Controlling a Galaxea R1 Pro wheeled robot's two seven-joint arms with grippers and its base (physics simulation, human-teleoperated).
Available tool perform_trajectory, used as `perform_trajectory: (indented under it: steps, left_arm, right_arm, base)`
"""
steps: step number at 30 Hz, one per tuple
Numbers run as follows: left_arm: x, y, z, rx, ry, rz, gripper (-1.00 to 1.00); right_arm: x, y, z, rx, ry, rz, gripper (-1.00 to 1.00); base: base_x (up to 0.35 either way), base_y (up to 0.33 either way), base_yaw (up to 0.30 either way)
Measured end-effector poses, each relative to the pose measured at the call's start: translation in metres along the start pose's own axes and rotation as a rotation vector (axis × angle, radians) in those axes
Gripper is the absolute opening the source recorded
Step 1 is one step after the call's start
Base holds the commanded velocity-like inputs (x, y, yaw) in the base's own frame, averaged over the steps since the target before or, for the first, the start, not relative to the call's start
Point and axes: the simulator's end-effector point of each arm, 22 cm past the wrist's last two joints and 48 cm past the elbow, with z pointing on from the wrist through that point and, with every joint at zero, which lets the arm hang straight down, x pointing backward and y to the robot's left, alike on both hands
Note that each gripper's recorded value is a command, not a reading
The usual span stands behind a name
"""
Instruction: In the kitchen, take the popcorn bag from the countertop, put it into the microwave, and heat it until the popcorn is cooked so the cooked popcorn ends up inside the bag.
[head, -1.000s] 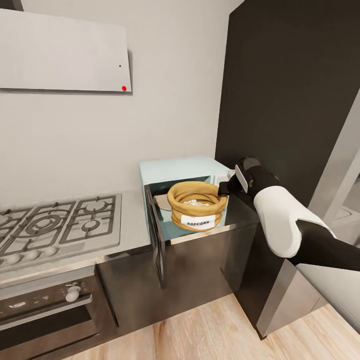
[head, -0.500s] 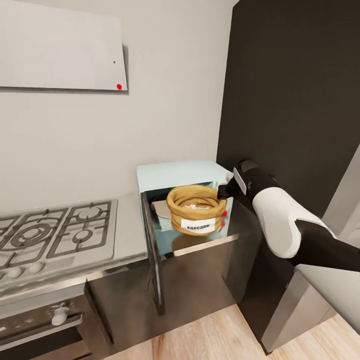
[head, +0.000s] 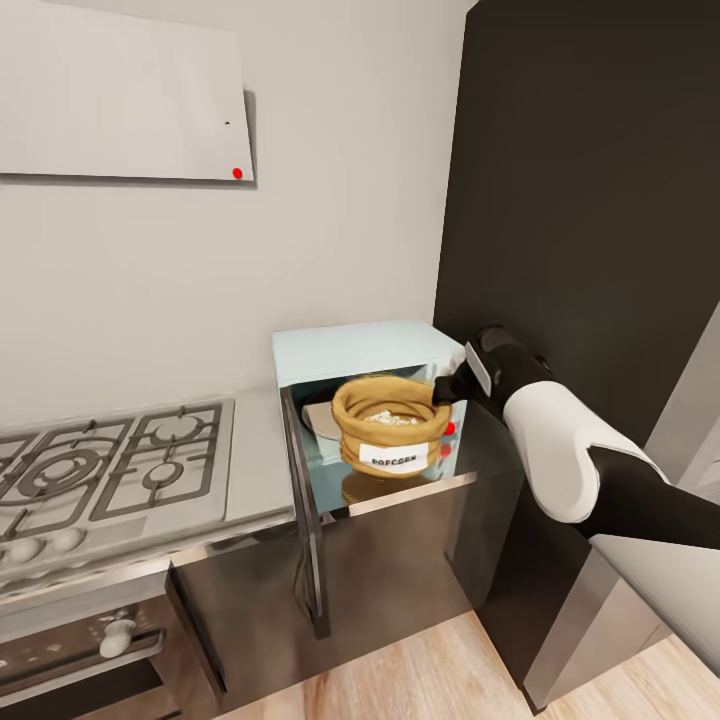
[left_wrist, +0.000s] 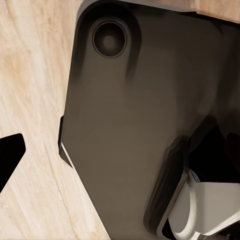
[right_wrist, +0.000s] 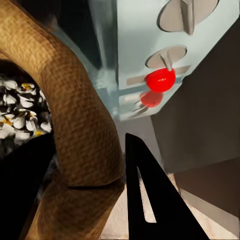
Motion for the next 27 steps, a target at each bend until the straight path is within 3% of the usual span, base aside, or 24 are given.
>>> perform_trajectory:
  steps: [10, 27]
  left_arm:
    - [0.0, 0.0, 0.0, 0.001, 0.0, 0.001, 1.0]
    - [0.0, 0.0, 0.0, 0.001, 0.0, 0.001, 1.0]
  right_arm:
    - [0.014, 0.011, 0.009, -0.032, 0.04, -0.007, -1.0]
    - [0.014, 0.05, 0.007, -0.095, 0.04, -0.035, -1.0]
  base:
    - [0.017, 0.0, 0.0]
    - [0.194, 0.0, 0.0]
